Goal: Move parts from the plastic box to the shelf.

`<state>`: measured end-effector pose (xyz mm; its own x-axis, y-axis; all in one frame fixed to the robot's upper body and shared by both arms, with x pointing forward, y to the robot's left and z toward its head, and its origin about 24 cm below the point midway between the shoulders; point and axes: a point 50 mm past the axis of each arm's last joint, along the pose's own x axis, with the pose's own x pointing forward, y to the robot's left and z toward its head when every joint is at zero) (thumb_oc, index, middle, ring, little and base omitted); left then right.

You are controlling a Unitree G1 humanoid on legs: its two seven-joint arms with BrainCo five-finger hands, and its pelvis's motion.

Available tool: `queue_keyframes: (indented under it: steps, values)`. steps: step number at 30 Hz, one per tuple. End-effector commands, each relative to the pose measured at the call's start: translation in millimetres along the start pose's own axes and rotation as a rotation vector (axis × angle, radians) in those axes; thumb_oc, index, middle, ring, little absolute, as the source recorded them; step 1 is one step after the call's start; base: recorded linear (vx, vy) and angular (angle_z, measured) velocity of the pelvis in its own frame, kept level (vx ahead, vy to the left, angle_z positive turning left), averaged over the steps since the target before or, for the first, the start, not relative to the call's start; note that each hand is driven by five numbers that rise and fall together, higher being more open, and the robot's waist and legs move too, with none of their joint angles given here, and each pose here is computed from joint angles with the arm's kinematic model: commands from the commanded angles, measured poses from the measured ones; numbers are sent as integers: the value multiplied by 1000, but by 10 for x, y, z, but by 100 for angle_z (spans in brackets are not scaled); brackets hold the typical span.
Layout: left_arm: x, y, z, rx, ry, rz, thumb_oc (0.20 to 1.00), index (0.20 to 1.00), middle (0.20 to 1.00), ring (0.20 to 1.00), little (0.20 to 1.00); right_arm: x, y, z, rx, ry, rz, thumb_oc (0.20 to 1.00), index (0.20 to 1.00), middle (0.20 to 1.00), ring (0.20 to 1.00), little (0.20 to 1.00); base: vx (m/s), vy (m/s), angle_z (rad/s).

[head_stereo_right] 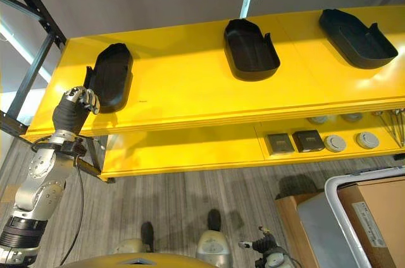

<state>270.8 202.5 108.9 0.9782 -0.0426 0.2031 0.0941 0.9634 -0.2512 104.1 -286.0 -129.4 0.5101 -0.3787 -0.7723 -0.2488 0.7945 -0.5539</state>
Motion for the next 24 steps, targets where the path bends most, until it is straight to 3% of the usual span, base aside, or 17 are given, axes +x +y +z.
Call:
queue_keyframes:
  steps: [1, 24]
  values:
    - [95, 77, 45, 60, -20, 30, 200, 200, 200, 200, 200, -3, 19, -36, -20, 14, 9, 1000, 1000, 1000, 1000, 1000, 0, 0, 0]
    - [314, 290, -301, 107, 107, 189, 200, 200, 200, 200, 200, 15, -37, -12, -87, 1, 32, 1000, 1000, 1000, 1000, 1000, 7, 1, -3]
